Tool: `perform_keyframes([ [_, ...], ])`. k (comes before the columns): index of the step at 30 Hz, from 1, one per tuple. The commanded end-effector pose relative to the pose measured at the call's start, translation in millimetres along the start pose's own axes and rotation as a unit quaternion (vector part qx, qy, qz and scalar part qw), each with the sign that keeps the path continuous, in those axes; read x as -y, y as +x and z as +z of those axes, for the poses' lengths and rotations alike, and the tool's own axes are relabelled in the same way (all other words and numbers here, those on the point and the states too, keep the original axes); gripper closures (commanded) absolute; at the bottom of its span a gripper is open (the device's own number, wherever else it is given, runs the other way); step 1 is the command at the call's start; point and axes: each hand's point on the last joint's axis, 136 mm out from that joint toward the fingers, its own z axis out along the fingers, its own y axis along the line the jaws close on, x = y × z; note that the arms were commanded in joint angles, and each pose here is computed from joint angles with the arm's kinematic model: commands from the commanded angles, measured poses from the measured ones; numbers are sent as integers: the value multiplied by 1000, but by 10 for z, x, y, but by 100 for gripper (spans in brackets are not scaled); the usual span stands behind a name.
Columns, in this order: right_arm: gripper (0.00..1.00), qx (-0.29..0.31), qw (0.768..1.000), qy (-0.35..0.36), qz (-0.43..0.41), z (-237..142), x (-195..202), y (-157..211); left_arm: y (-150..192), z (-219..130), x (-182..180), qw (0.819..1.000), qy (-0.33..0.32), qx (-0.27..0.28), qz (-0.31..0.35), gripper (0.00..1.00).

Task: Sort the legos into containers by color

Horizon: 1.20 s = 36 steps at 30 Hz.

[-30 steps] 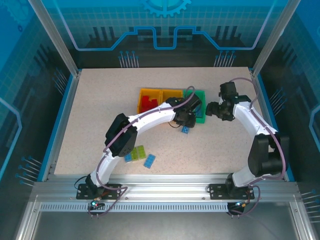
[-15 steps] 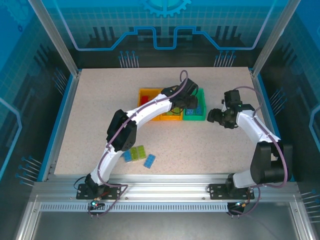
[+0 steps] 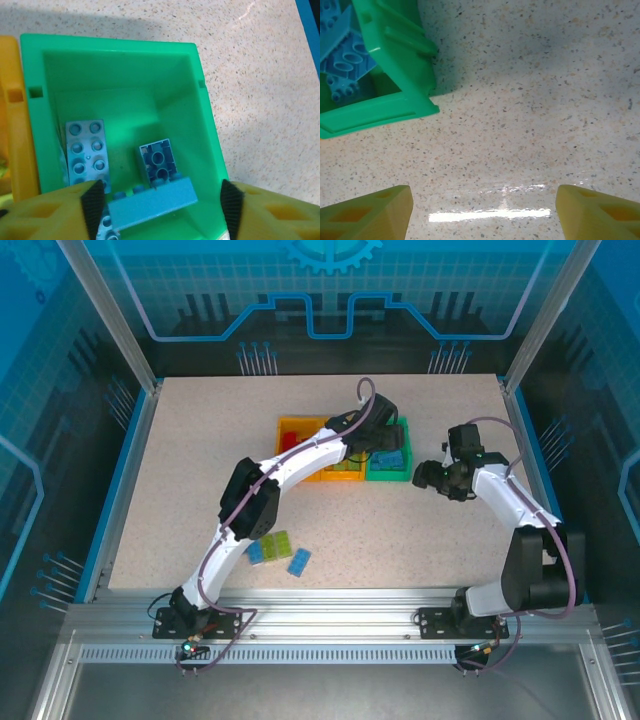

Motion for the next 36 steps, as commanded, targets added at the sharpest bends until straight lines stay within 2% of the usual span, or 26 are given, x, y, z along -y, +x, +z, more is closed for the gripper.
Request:
perform_keyframes([
  [1, 23, -5, 1000, -24, -11, -23, -112, 89, -263, -133, 136, 999, 21, 36, -13, 25],
  [2, 23, -8, 1000, -26, -15, -27, -149, 122, -291, -187, 150, 999, 23, 37, -14, 18],
  [3, 23, -11, 999, -28, -21, -26, -189, 168, -307, -256, 172, 999, 25, 38, -16, 3],
  [5, 24, -12, 998, -37, -40, -37, -300, 258, -365, -428, 195, 998, 29, 45, -17, 1],
  [8, 24, 6, 990, -78, -114, -95, -621, 420, -466, -776, 212, 998, 34, 58, -10, 1],
  [10, 24, 20, 975, -117, -189, -164, -927, 567, -531, -1035, 162, 997, 31, 70, -5, 1],
  [12, 21, 27, 949, -152, -276, -229, -1235, 769, -568, -1264, 49, 997, 22, 80, -5, 1],
  [14, 17, 24, 918, -171, -357, -268, -1482, 1021, -565, -1449, -146, 996, 7, 86, -11, 1],
  [18, 1, 6, 847, -194, -495, -268, -1848, 1607, -459, -1769, -822, 994, -33, 85, -57, 1],
  [22, 0, -31, 805, -176, -566, -110, -1964, 2086, -242, -2098, -1584, 986, -82, 88, -117, 1],
  [25, 0, -32, 783, -158, -601, -52, -2142, 2278, -72, -2384, -2042, 977, -119, 98, -147, 1],
  [28, 0, -32, 773, -155, -615, 13, -2285, 2440, 118, -2607, -2439, 967, -151, 103, -180, 1],
  [36, 0, -56, 754, -157, -635, 204, -2562, 2687, 664, -2876, -2989, 950, -205, 74, -225, 1],
])
